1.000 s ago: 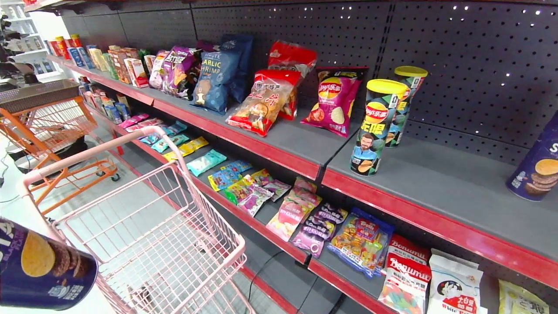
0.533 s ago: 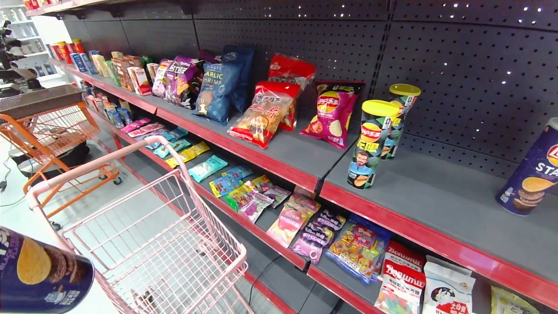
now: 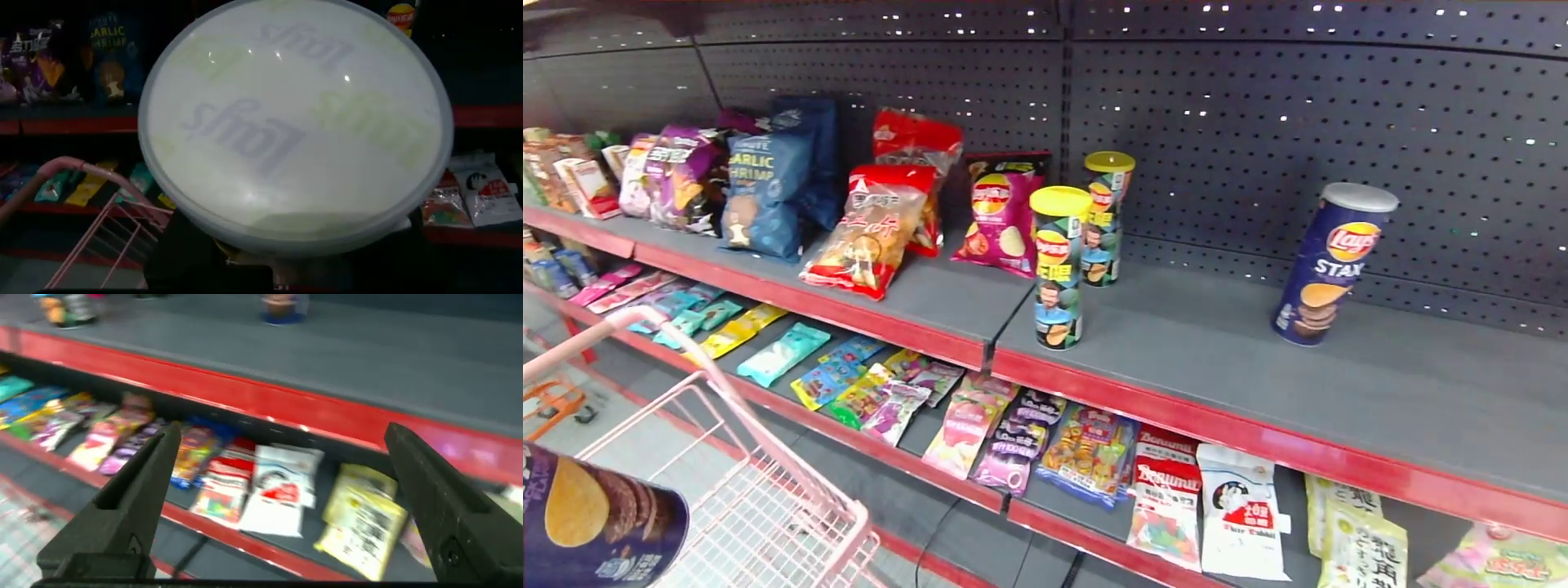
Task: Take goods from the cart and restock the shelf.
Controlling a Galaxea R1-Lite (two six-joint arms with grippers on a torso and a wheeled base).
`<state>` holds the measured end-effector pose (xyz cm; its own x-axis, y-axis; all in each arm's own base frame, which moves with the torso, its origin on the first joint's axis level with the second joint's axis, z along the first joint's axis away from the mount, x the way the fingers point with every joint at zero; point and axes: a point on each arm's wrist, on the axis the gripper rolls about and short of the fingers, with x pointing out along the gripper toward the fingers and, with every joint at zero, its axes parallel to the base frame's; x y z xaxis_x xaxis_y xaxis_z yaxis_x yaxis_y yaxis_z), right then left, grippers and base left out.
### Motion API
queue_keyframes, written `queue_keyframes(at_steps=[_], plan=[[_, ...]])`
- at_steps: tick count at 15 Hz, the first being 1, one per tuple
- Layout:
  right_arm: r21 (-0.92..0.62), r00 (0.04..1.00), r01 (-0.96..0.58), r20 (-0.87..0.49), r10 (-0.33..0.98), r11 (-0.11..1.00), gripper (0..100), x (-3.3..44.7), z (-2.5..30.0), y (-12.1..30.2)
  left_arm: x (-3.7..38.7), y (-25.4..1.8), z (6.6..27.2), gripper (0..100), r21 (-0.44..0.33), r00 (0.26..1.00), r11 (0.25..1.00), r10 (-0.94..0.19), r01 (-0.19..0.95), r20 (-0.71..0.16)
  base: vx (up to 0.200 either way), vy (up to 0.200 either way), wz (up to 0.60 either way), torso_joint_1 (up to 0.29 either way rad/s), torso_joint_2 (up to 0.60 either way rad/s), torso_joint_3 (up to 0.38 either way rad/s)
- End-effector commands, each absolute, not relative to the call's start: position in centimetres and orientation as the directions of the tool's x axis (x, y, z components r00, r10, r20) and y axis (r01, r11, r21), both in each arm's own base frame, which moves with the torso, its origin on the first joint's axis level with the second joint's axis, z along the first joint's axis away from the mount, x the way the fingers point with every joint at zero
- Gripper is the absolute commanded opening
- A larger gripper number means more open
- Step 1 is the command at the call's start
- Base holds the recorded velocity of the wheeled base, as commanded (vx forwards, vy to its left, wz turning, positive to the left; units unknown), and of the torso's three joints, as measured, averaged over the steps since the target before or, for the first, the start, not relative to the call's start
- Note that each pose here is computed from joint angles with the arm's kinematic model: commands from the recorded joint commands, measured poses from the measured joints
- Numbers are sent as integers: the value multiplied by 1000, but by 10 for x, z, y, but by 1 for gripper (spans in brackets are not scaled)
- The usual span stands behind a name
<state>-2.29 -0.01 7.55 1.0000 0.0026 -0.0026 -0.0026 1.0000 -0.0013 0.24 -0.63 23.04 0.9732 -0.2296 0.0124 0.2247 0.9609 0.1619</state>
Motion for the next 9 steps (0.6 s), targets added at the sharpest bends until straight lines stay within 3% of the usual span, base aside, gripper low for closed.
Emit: queue_keyframes(at_steps=[1, 6, 9], plan=[[-2, 1000, -3, -3, 3, 1000, 100, -23, 75, 0, 2, -6, 231, 0, 165, 972, 960, -233, 227, 15, 0, 0, -600, -2, 2, 7], [-2, 1000, -3, -3, 3, 1000, 100, -23, 75, 0, 0, -6, 226, 0, 273, 975, 939, -222, 211, 12, 0, 0, -600, 4, 1, 3], [-3, 1000, -3, -3, 3, 1000, 100, -23, 75, 0, -1, -6, 227, 0, 282, 975, 937, -221, 206, 19, 0, 0, 0, 0, 0, 0]])
